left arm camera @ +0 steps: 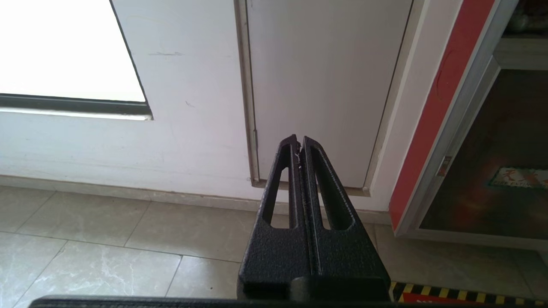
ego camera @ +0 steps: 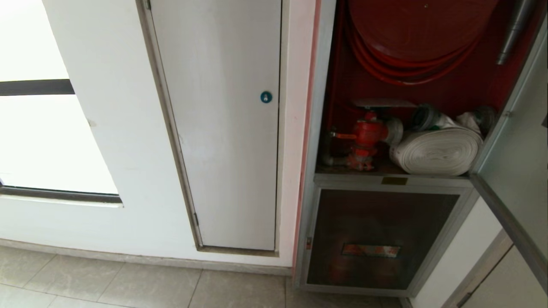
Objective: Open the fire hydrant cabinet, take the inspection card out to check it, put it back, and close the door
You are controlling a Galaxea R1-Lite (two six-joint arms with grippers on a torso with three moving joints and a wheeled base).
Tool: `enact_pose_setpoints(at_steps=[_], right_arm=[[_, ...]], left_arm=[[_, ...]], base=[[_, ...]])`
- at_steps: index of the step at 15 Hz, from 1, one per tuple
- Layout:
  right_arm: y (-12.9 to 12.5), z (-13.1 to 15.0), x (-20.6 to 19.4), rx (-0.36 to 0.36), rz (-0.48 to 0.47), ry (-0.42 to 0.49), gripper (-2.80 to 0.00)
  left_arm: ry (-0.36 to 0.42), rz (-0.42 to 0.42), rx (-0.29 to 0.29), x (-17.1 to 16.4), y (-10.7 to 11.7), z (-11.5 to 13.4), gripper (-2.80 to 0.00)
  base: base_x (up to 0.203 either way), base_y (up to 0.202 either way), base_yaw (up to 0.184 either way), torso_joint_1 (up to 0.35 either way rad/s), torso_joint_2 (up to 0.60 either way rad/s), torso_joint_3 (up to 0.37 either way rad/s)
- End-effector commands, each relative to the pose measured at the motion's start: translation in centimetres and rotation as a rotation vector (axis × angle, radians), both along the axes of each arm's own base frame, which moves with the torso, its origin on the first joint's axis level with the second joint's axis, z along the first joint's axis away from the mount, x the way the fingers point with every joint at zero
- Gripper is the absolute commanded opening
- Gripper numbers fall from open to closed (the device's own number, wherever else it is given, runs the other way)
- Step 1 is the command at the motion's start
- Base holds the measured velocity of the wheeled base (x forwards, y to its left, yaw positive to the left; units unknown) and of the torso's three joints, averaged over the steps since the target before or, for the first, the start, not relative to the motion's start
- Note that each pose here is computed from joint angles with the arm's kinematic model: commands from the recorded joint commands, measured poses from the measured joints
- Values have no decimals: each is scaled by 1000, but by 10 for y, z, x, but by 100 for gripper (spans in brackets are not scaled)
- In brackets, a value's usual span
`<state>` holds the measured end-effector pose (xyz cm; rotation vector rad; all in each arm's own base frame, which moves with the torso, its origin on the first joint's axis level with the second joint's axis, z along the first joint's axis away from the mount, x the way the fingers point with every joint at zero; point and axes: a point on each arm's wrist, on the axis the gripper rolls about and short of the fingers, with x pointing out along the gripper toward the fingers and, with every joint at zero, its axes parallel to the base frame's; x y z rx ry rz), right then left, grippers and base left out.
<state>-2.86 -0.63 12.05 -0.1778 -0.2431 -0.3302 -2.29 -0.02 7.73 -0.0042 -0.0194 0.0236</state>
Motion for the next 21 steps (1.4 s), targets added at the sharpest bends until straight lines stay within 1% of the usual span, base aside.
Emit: enact_pose_setpoints(at_steps=[1, 2, 4, 6, 8, 10, 16, 21], right_arm=[[2, -20, 3, 37, 117, 28, -280], [3, -25, 4, 84, 176, 58, -280], [6, -31, 5, 131, 284, 107, -280], [6, -39, 5, 147, 313, 188, -280], [6, -46, 6, 158, 313, 249, -280], [7, -46, 6, 152, 331, 251, -280], [7, -46, 6, 154, 333, 250, -280], [7, -46, 6, 175, 336, 247, -280]], left_arm=[[7, 1, 0, 1, 0, -2, -280], [7, 1, 0, 1, 0, -2, -280], [7, 1, 0, 1, 0, -2, -280], [7, 1, 0, 1, 0, -2, -280], [7, 1, 0, 1, 0, -2, -280], [7, 1, 0, 1, 0, -2, -280], [7, 1, 0, 1, 0, -2, -280], [7, 1, 0, 1, 0, -2, -280]], base=[[0, 0, 0, 0, 0, 0], [0, 0, 0, 0, 0, 0], [0, 0, 0, 0, 0, 0], [0, 0, 0, 0, 0, 0], [0, 0, 0, 0, 0, 0], [0, 0, 0, 0, 0, 0], [0, 0, 0, 0, 0, 0], [0, 0, 0, 0, 0, 0]])
